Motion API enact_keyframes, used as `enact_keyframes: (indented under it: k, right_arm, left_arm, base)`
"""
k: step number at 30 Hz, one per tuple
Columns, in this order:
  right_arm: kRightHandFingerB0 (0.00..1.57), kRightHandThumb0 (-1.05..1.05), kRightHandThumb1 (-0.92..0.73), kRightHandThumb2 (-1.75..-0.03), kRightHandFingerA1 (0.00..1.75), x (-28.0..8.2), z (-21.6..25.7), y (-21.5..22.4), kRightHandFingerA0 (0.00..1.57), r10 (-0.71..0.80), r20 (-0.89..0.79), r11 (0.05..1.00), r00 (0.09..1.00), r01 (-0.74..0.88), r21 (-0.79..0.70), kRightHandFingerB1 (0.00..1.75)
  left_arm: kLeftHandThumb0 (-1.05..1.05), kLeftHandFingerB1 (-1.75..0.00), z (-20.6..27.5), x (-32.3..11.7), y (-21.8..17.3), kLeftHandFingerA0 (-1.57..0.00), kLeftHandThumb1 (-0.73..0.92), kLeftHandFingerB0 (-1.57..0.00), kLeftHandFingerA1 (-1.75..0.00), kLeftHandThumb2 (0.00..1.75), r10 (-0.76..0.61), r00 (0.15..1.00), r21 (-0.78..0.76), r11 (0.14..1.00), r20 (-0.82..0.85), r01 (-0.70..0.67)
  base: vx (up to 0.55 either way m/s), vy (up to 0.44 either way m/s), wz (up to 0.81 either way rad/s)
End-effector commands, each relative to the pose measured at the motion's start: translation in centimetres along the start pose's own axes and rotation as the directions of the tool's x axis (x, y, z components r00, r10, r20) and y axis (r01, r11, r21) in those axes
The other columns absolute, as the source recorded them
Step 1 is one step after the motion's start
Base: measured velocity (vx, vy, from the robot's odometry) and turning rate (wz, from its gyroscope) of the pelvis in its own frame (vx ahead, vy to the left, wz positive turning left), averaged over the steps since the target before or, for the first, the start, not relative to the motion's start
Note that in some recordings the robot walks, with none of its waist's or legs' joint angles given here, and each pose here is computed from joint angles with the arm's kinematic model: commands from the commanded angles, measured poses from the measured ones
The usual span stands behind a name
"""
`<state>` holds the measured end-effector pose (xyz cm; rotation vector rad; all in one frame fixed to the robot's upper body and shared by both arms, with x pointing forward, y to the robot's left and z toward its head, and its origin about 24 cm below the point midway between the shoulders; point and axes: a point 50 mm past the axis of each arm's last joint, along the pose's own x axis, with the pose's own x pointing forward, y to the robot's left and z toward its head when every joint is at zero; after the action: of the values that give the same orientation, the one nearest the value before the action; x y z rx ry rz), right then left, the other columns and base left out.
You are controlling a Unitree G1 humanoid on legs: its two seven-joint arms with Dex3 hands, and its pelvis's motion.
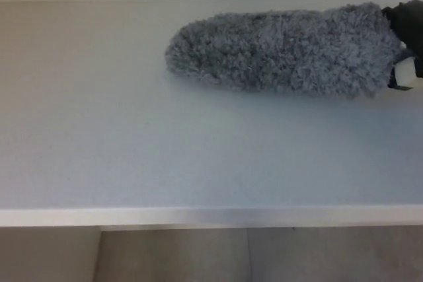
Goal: Pick up a grey duster using the right hand and walk towards the window and then clean the window using the duster
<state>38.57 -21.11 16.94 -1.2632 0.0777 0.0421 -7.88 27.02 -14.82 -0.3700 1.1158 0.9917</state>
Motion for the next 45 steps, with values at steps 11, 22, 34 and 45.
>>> enact_keyframes:
  k: [11,22,34,45]
  right_arm:
    - [0.72,-0.29,-0.74,-0.69,1.28,1.3,-4.7,2.9,0.87,-0.035,-0.183,0.999,0.983,0.028,-0.041,0.52]
    - [0.04,-0.78,-0.47,-0.87,0.15,0.4,0.0,3.0,0.05,0.102,0.110,0.960,0.989,-0.069,-0.271,0.18]
    - [0.00,-1.04,-0.49,-0.59,0.00,-0.6,2.5,-2.8,0.00,0.452,-0.090,0.795,0.887,-0.447,-0.410,0.00]
    - [0.00,-1.04,-0.50,-0.57,0.00,-1.4,-0.1,-5.6,0.00,0.452,-0.209,0.730,0.867,-0.494,-0.471,0.00]
  left_arm:
    - [0.07,-0.94,5.2,-1.4,-2.2,-0.94,0.61,-0.85,-1.05,1.21,-0.163,0.911,0.065,0.987,0.379,0.150]
    - [0.11,-0.94,3.8,-1.6,-1.0,-0.81,0.64,-0.75,-1.14,1.10,-0.106,0.946,0.083,0.993,0.306,0.084]
    - [0.03,-0.94,3.5,-1.2,-0.8,-0.84,0.65,-0.76,-1.21,1.03,-0.053,0.960,0.028,0.998,0.276,0.047]
    - [0.03,-0.94,3.0,-1.3,-0.3,-0.87,0.66,-0.77,-1.16,0.98,-0.056,0.962,0.045,0.998,0.269,0.045]
  base:
    - [0.00,0.000,0.00]
    - [0.00,0.000,0.00]
    - [0.00,0.000,0.00]
    - [0.00,0.000,0.00]
